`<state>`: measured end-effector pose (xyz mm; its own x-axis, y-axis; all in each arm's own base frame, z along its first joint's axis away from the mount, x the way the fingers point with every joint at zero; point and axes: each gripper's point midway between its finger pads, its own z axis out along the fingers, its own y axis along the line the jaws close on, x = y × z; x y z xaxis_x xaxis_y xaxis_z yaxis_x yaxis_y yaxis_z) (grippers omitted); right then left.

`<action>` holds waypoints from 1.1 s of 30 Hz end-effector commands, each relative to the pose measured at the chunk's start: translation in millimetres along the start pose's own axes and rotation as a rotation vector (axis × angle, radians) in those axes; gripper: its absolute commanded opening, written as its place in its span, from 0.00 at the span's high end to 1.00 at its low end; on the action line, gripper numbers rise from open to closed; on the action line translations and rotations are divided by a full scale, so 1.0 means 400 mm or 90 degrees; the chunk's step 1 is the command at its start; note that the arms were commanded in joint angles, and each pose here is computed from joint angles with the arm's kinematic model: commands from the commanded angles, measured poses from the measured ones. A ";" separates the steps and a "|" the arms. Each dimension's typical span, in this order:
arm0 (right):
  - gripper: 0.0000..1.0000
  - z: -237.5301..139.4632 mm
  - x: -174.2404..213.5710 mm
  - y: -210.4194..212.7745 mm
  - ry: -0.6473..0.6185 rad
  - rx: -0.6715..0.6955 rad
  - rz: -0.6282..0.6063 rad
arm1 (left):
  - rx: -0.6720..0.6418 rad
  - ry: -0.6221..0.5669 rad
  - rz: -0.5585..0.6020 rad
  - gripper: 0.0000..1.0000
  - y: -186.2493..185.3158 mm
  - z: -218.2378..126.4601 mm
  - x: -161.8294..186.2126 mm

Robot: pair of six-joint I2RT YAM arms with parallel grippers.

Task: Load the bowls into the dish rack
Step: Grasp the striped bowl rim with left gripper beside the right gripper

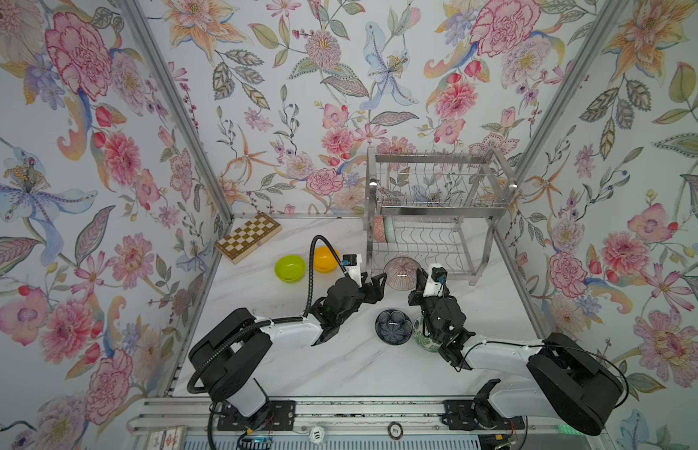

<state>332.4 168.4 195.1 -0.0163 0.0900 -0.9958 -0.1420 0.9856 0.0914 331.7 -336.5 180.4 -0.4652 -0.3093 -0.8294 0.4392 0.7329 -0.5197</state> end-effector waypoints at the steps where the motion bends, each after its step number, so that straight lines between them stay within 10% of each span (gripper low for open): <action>1: 1.00 0.008 -0.067 0.022 -0.049 -0.008 0.025 | -0.008 -0.022 0.020 0.27 -0.019 0.015 -0.025; 26: 0.92 -0.010 -0.072 0.093 -0.047 -0.084 -0.001 | -0.039 -0.006 0.025 0.98 -0.006 0.050 0.003; 33: 0.75 -0.006 -0.070 0.108 -0.034 -0.104 -0.001 | -0.037 -0.037 0.021 1.00 -0.008 0.033 -0.024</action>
<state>322.9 202.5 204.5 0.0018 0.0433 -0.9991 -0.2744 0.9607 0.0412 343.3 -345.6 163.5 -0.4615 -0.2511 -0.8509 0.3982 0.7984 -0.4516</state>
